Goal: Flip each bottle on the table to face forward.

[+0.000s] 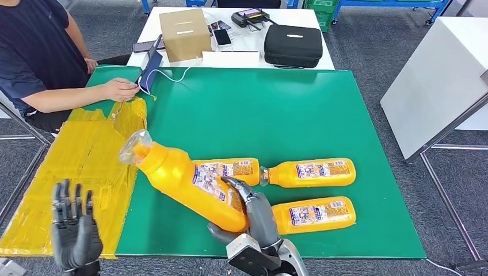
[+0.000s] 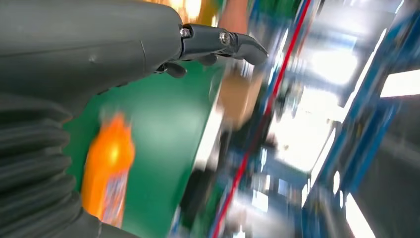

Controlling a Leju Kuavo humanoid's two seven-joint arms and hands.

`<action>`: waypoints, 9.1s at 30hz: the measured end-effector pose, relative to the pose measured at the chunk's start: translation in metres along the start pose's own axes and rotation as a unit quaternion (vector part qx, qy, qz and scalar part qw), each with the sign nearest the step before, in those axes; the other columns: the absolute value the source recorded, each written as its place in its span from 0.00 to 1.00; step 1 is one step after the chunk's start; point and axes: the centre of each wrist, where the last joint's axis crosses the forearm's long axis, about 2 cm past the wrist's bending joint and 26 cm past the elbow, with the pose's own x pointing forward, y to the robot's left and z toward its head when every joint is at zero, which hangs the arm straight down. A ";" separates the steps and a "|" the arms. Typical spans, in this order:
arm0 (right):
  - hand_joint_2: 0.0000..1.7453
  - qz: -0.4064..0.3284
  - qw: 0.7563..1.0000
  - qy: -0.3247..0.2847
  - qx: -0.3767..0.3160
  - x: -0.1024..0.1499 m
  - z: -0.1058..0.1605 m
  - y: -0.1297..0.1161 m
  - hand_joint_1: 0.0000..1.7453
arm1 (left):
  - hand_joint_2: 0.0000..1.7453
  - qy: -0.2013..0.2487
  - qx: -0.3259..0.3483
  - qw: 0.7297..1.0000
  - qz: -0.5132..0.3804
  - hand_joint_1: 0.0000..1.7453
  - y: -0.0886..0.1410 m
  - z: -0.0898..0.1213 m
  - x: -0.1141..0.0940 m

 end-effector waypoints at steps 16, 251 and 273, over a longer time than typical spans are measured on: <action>1.00 0.036 0.997 -0.036 0.063 0.003 -0.008 0.009 1.00 | 1.00 0.057 -0.170 0.973 0.148 0.00 -0.034 0.032 -0.011; 1.00 0.077 0.954 -0.013 0.290 -0.014 -0.070 0.083 1.00 | 1.00 0.058 -0.251 0.965 0.037 1.00 -0.021 -0.015 -0.029; 0.50 0.097 0.956 -0.005 0.276 -0.017 -0.067 0.084 0.00 | 1.00 0.025 -0.256 0.966 -0.024 1.00 -0.020 -0.023 -0.022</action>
